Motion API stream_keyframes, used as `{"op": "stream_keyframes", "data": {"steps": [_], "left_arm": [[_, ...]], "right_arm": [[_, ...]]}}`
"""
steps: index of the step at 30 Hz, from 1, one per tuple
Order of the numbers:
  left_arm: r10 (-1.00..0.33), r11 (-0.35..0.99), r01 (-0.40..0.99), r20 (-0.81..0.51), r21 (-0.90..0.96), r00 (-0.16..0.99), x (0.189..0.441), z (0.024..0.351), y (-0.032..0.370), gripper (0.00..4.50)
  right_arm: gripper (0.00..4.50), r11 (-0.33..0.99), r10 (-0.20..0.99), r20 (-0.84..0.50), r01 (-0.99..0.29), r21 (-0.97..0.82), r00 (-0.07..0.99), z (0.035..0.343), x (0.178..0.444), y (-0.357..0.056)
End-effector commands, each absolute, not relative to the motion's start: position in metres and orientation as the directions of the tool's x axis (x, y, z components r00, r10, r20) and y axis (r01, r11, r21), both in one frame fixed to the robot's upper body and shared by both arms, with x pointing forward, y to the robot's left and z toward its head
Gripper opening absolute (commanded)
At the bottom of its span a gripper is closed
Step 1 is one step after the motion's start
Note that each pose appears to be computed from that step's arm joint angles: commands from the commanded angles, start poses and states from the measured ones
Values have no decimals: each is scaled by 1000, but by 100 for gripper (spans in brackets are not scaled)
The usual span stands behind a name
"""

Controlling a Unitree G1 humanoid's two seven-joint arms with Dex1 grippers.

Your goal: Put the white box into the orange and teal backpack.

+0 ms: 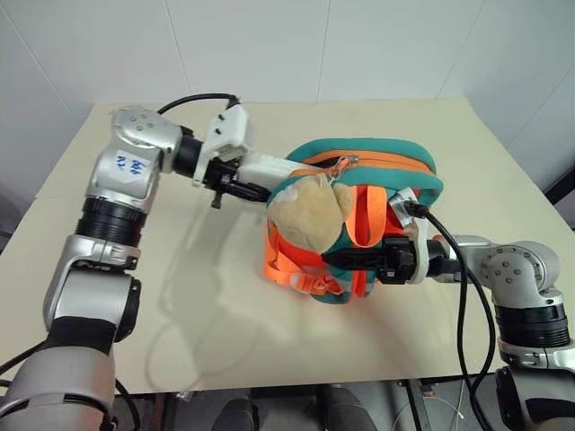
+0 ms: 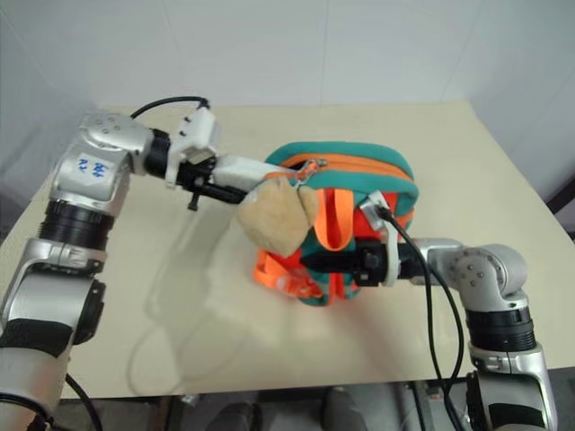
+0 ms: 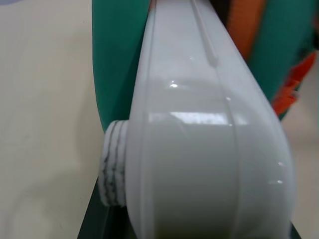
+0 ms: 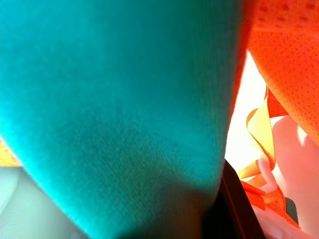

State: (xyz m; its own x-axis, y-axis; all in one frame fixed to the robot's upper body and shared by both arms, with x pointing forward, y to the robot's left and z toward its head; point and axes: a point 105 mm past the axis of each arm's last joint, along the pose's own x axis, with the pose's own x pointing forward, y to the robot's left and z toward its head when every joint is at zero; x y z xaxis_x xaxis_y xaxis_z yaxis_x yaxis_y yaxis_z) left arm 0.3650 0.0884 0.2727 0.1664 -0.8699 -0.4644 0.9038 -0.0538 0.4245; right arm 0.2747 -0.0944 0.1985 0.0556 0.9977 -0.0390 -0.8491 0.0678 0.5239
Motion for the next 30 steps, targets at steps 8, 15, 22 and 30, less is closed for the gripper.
{"op": "stream_keyframes", "data": {"steps": [8,15,22,30], "left_arm": [[-896,-70,902,-424,425,130,368,276,32,125],[-917,-74,922,-389,379,87,362,272,22,159],[-935,-93,919,-351,382,51,354,282,33,363],[-938,-70,912,-337,403,77,352,300,77,446]], "right_arm": [[53,42,999,-34,-855,517,28,197,271,-82],[53,43,999,-27,-852,521,34,197,270,-82],[53,48,999,-25,-850,524,41,197,270,-82],[53,49,999,-23,-850,524,44,196,271,-81]]}}
